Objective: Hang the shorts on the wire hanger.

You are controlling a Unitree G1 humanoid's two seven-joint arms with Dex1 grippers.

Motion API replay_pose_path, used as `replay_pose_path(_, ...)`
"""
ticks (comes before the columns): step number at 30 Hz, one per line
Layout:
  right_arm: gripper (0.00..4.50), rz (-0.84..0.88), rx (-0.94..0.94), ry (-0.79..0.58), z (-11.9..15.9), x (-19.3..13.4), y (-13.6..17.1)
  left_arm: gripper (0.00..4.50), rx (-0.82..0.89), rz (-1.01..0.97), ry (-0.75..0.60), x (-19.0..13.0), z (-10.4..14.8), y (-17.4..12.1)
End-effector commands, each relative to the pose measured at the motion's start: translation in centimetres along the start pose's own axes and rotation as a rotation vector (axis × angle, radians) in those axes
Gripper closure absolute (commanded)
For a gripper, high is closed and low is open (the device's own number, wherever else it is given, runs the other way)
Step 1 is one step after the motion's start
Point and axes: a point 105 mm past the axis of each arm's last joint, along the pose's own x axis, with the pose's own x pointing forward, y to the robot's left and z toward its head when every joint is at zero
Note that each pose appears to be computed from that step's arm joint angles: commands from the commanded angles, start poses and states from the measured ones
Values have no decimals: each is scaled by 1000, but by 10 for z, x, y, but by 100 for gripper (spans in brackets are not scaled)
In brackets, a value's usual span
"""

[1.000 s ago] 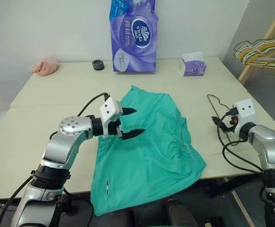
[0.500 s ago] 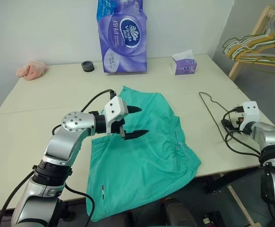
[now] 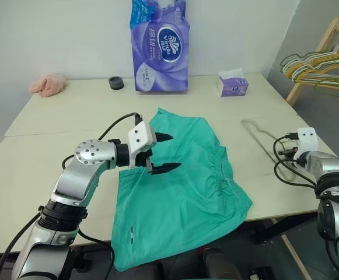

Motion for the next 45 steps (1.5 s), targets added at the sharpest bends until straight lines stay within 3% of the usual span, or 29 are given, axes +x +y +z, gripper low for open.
replay_pose_path(1, 448, -14, -72, -98, 24, -7, -4, 0, 12, 111, 0, -13, 2, 22)
replay_pose_path(7, 448, 91, -417, -475, 103, -50, 44, 0, -31, 382, 18, -41, -8, 77)
replay_pose_path(13, 448, 199, -733, -818, 146, -105, 114, 0, -207, 469, -77, -66, -1, 109)
replay_pose_path(17, 448, 363, -941, -932, 141, -129, 162, 0, -341, 320, -113, -68, 5, 97)
replay_pose_path(25, 448, 658, -1199, -1112, 116, -167, 236, 0, -448, 67, 15, -64, -11, 58)
replay_pose_path(30, 448, 701, -1248, -1202, 119, -183, 251, 0, -462, -90, 76, -58, -19, 27)
replay_pose_path(38, 448, 728, -1275, -1270, 122, -194, 260, 0, -468, -185, 102, -53, -23, 6)
replay_pose_path(41, 450, 734, -1272, -1274, 121, -195, 261, 60, -490, -181, 78, -54, -22, 9)
replay_pose_path(45, 450, 733, -1258, -1270, 120, -194, 261, 178, -487, -220, 91, -54, -24, 1)
